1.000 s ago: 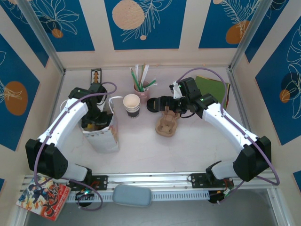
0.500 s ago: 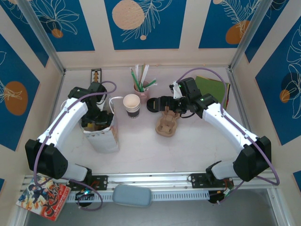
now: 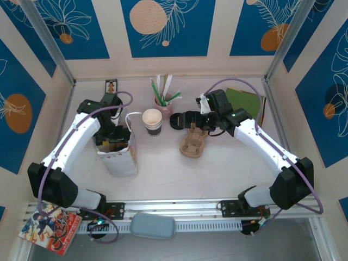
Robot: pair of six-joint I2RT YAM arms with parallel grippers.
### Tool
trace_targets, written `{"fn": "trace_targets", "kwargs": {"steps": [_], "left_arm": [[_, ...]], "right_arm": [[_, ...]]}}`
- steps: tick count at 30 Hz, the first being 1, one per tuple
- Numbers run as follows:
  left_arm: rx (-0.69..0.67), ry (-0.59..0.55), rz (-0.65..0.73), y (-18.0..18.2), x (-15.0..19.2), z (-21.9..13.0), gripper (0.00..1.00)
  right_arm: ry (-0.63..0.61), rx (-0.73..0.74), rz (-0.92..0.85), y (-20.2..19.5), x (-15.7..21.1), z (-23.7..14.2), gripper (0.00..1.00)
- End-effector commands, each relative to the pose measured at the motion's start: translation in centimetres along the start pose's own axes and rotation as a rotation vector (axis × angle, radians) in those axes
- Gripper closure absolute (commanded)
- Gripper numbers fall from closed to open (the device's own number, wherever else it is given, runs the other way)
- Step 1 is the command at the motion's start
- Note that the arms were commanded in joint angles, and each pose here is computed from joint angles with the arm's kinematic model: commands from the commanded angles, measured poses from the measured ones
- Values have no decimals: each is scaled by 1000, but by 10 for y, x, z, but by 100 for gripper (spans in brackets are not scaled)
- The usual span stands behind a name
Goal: Pack the takeout coffee
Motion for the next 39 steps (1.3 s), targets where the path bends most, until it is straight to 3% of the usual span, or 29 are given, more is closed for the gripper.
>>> {"fn": "trace_targets", "kwargs": {"steps": [1,15,23,33,39], "left_arm": [[-3,-75,-39,6,-6,-20,19],[14,-235,-94,6,-23,-70,21],[12,-452,-149,16,-29,-120,26],[103,-821,-151,16,-41,-193,29],[157,-867,-94,-4,-63,-219,29]], "right_arm": [[-2,-31,7,6,-1,-3,1],[-2,-35,0,9,-1,-4,1],[-3,-37,-9,13,-2,-5,1],[-12,-33,-22,17,-6,-9,1],[-22,-28,-32,20,-10,-13,1]]}}
Point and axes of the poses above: each hand's point on the last joint's axis, 136 mm out from that joint toward the fingers, its own z axis out along the fingers, its own y axis along the line the jaws close on, x = y × z, the point moved 2 cm from there along -z, back along the fingers, and after that the axes turned 4 degrees about z, right-handed, at the moved point
